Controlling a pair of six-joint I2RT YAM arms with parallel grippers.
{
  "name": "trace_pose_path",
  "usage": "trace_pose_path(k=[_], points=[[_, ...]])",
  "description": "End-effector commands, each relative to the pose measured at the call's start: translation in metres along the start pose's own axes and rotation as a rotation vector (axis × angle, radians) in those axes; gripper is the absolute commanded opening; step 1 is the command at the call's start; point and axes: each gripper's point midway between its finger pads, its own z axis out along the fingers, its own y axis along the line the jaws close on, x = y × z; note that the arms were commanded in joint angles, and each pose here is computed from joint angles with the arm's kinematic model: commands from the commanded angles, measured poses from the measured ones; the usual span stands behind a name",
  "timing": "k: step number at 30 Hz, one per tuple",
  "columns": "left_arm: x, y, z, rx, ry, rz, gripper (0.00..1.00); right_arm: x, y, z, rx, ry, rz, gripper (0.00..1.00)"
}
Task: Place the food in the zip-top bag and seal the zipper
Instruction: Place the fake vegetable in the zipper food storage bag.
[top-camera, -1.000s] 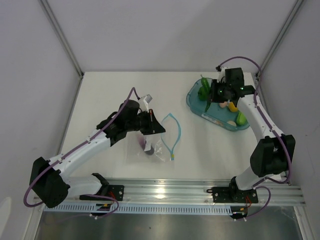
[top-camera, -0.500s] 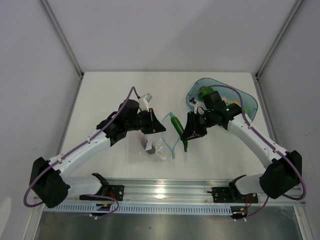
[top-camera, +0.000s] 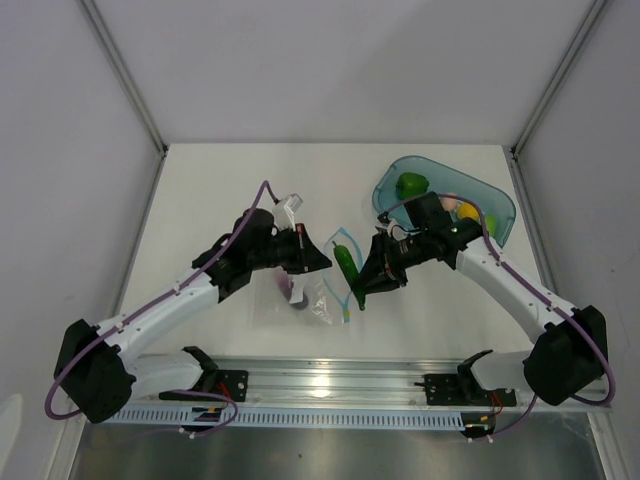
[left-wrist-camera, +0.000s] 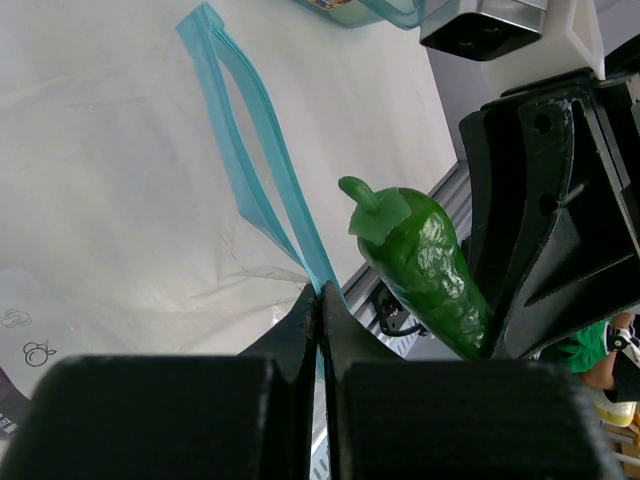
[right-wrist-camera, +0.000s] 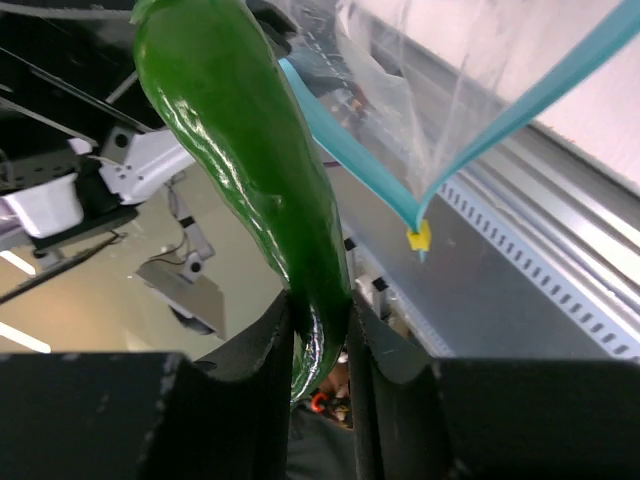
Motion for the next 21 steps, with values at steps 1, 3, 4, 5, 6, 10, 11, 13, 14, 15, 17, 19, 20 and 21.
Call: trace_pose_path(k=[1,3,4,5,6,10,11,13,14,15,17,19,20,21], points=[[-0.011,-0.023,-0.008,0.089,-0.06,0.05,0.01,-0.003,0.022,-0.002,-0.07,0.027,0.123,0.0],[-0.013,-0.026,-0.012,0.098,-0.08,0.058,0.01,-0.005,0.022,-0.001,-0.071,0.03,0.149,0.0],[-0.013,-0.026,-0.014,0.099,-0.087,0.06,0.01,-0.007,0.02,0.001,-0.063,0.036,0.171,0.0],[-0.013,-0.026,-0.015,0.098,-0.096,0.064,0.01,-0.006,0.018,0.002,-0.049,0.041,0.189,0.0],[-0.015,-0.026,-0.016,0.093,-0.107,0.066,0.0,-0.006,0.015,0.002,-0.039,0.043,0.2,0.0],[-0.015,-0.025,-0.021,0.081,-0.122,0.075,0.01,-0.006,0.004,0.005,-0.008,0.041,0.232,0.0],[-0.017,-0.026,-0.022,0.086,-0.127,0.078,0.0,-0.006,0.003,0.005,-0.005,0.04,0.243,0.0],[-0.014,-0.026,-0.02,0.092,-0.117,0.072,0.01,-0.007,0.001,0.006,0.001,0.04,0.247,0.02],[-0.013,-0.025,-0.019,0.097,-0.113,0.068,0.01,-0.01,-0.002,0.007,0.011,0.037,0.256,0.02],[-0.012,-0.027,-0.018,0.109,-0.111,0.061,0.01,-0.012,-0.003,0.007,0.019,0.032,0.251,0.03],[-0.008,-0.028,-0.017,0.122,-0.097,0.048,0.01,-0.019,0.0,0.007,0.027,0.016,0.24,0.05],[-0.007,-0.03,-0.016,0.129,-0.097,0.042,0.01,-0.027,-0.001,0.009,0.046,0.007,0.233,0.12],[-0.007,-0.031,-0.017,0.135,-0.097,0.042,0.01,-0.032,0.004,0.008,0.049,-0.004,0.218,0.15],[-0.006,-0.032,-0.018,0.139,-0.098,0.039,0.0,-0.04,0.0,0.011,0.067,-0.013,0.22,0.19]])
